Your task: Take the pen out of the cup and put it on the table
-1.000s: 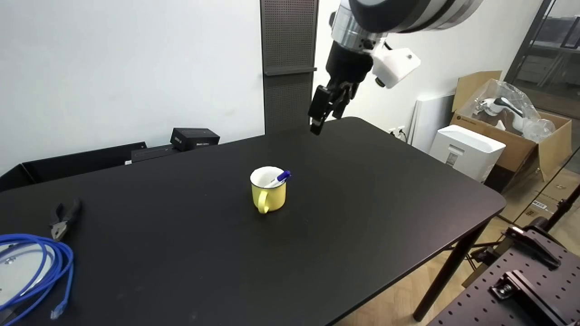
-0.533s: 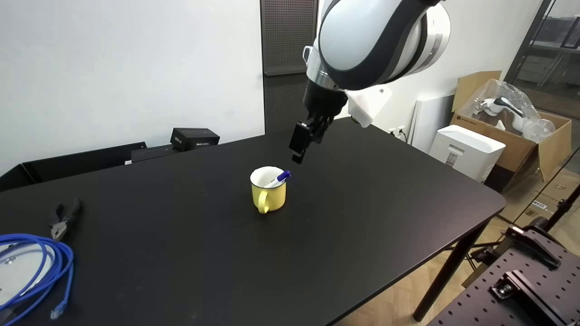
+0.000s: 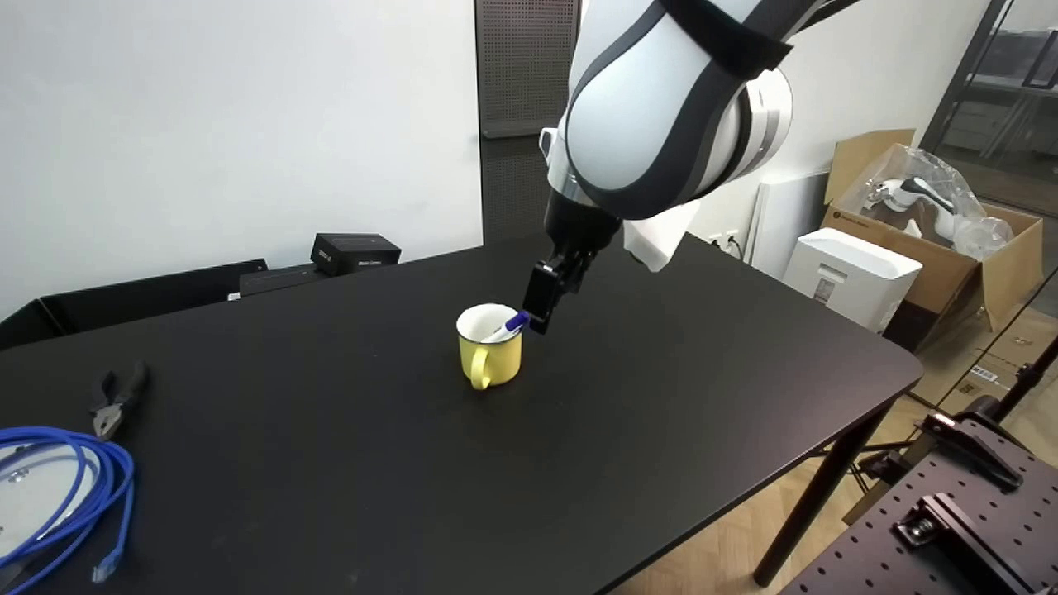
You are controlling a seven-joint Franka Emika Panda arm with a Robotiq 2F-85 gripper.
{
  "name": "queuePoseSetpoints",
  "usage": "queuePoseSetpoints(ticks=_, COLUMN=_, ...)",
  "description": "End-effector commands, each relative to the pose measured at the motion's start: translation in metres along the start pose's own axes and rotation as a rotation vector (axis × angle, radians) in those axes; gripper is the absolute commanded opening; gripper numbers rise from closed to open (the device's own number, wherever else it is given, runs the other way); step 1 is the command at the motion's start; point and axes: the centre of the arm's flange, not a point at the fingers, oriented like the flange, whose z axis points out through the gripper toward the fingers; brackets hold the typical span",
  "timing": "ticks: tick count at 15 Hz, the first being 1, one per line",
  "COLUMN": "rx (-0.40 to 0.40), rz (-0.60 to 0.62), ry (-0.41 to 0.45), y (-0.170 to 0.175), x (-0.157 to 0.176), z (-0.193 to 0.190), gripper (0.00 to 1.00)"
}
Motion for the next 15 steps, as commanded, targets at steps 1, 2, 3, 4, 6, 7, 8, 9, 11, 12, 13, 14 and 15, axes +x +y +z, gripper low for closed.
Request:
queuePoseSetpoints(ticks=1, rx=-0.002, rz=-0.012, ry=-0.006, y=0.000, x=0.002, z=0.011, gripper=1.00)
queuePoseSetpoints(ticks=2, rx=0.001, rz=-0.011, ry=-0.010, y=-0.001, x=0.004, z=0.014, gripper=1.00)
queuePoseSetpoints(ticks=3, rx=0.001, rz=-0.007, ry=-0.008, y=-0.001, x=0.005, z=0.016, gripper=1.00)
queuePoseSetpoints(ticks=4, rx=-0.005, rz=-0.002, ry=-0.006, y=-0.001, x=0.006, z=0.017, gripper=1.00)
queuePoseSetpoints(ticks=6, rx=0.005, rz=-0.012, ry=-0.015, y=-0.003, x=0.000, z=0.014, gripper=1.00)
queuePoseSetpoints(ticks=7, rx=0.004, rz=-0.014, ry=-0.015, y=-0.003, x=0.000, z=0.015, gripper=1.00)
queuePoseSetpoints(ticks=8, rx=0.004, rz=-0.014, ry=-0.015, y=-0.003, x=0.000, z=0.015, gripper=1.00)
queuePoseSetpoints(ticks=9, rx=0.004, rz=-0.013, ry=-0.015, y=-0.002, x=0.000, z=0.015, gripper=1.00)
queuePoseSetpoints(ticks=11, rx=0.004, rz=-0.014, ry=-0.014, y=-0.002, x=0.000, z=0.015, gripper=1.00)
queuePoseSetpoints(ticks=12, rx=0.010, rz=-0.011, ry=-0.019, y=-0.001, x=0.003, z=0.017, gripper=1.00)
queuePoseSetpoints(ticks=13, rx=0.012, rz=-0.004, ry=-0.021, y=-0.002, x=0.004, z=0.019, gripper=1.00)
queuePoseSetpoints(ticks=14, rx=0.012, rz=-0.005, ry=-0.016, y=-0.004, x=0.005, z=0.021, gripper=1.00)
queuePoseSetpoints(ticks=15, rx=0.019, rz=-0.009, ry=-0.016, y=-0.006, x=0.006, z=0.023, gripper=1.00)
